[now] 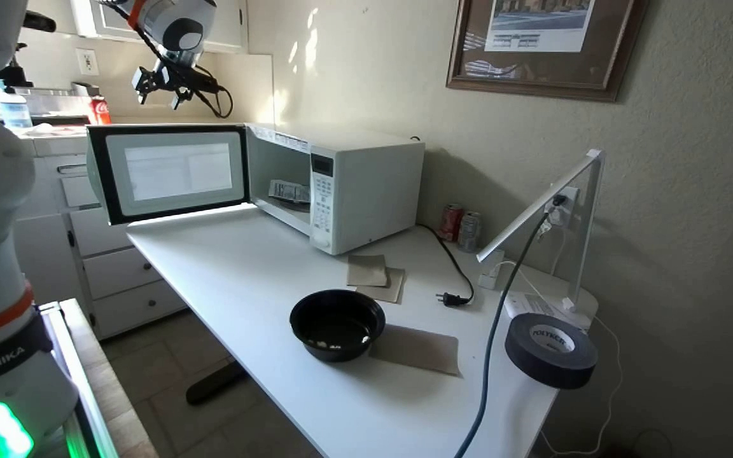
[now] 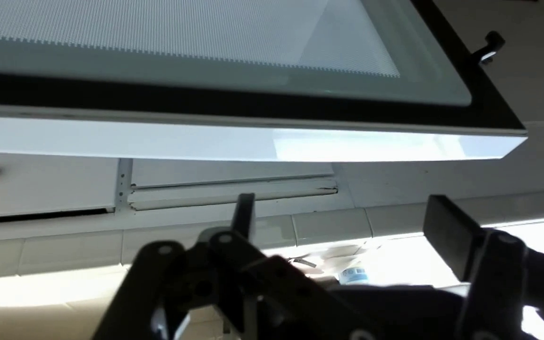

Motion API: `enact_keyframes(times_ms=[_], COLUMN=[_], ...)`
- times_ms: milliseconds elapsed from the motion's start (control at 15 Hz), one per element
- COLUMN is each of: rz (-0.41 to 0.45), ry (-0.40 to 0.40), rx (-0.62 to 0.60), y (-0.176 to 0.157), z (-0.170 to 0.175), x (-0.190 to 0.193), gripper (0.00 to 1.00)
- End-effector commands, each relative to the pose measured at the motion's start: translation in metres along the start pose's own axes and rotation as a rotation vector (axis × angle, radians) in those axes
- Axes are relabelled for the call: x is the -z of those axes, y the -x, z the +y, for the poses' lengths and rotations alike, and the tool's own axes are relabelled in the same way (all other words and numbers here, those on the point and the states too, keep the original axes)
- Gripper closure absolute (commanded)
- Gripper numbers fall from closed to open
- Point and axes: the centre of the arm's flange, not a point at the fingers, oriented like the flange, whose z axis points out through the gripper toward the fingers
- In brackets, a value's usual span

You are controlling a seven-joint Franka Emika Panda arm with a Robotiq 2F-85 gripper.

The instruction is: Open the microwave by pushing the right corner button, pick up the black and white packet and put it into the microwave, close the microwave door

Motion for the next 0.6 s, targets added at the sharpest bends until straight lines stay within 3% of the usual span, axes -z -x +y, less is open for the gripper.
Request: enact_keyframes(times_ms=[0, 533], rz=[-0.019, -0.062], ry=[-0.019, -0.012], rx=[0.071, 0.091], y=[-0.028, -0.040], z=[0.015, 0.006], x=[-0.018, -0.057], gripper=[0.40, 0.99])
